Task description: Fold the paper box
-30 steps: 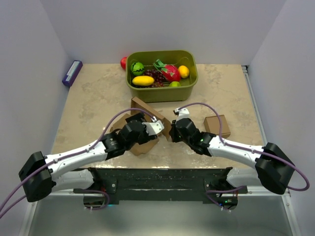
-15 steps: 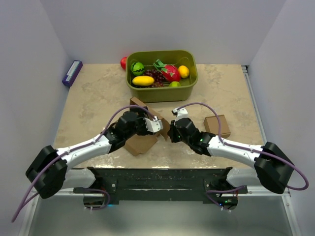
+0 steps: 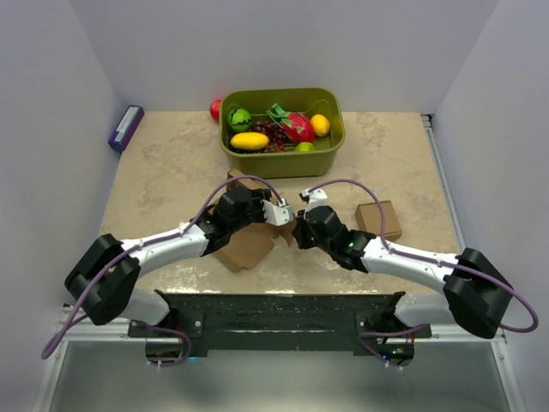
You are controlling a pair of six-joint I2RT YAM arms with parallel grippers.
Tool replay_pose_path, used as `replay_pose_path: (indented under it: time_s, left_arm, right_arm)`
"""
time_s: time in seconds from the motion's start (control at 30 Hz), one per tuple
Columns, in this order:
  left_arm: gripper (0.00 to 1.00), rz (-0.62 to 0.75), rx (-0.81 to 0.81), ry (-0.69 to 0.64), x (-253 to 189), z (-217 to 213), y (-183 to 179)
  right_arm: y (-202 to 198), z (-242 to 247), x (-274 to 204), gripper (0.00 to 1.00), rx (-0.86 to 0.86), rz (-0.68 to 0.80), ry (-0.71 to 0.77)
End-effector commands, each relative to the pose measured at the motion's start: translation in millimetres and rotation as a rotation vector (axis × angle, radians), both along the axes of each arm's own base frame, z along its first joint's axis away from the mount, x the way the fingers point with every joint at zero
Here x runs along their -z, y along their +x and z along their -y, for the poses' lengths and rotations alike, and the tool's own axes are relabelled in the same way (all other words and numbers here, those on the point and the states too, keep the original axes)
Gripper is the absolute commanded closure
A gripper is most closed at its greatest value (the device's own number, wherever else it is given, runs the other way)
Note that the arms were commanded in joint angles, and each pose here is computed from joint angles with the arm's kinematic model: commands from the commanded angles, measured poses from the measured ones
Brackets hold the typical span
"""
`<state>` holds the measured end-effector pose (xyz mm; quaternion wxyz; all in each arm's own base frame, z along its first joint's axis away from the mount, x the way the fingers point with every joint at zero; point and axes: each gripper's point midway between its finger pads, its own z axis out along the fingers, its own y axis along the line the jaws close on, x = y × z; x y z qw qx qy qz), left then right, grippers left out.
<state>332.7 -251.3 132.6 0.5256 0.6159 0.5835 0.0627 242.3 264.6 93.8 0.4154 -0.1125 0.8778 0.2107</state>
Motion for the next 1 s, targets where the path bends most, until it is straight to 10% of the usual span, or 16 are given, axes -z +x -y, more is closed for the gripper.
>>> replay_pose_path:
  time_s: [0.0, 0.47, 0.97]
  left_arm:
    - [0.6, 0.03, 0.02, -0.049, -17.2, 12.2, 9.8]
    - [1.0, -0.064, 0.026, -0.039, -1.6, 25.1, 2.9]
    - [1.0, -0.083, -0.222, -0.028, 22.4, 19.3, -28.4]
  right_arm:
    - [2.7, -6.6, -21.8, 1.0, -0.019, 0.045, 0.037]
    - [5.8, -4.8, -31.2, 1.0, -0.002, 0.057, 0.03]
    - [22.7, -0.9, -45.0, 1.0, 0.125, 0.019, 0.018]
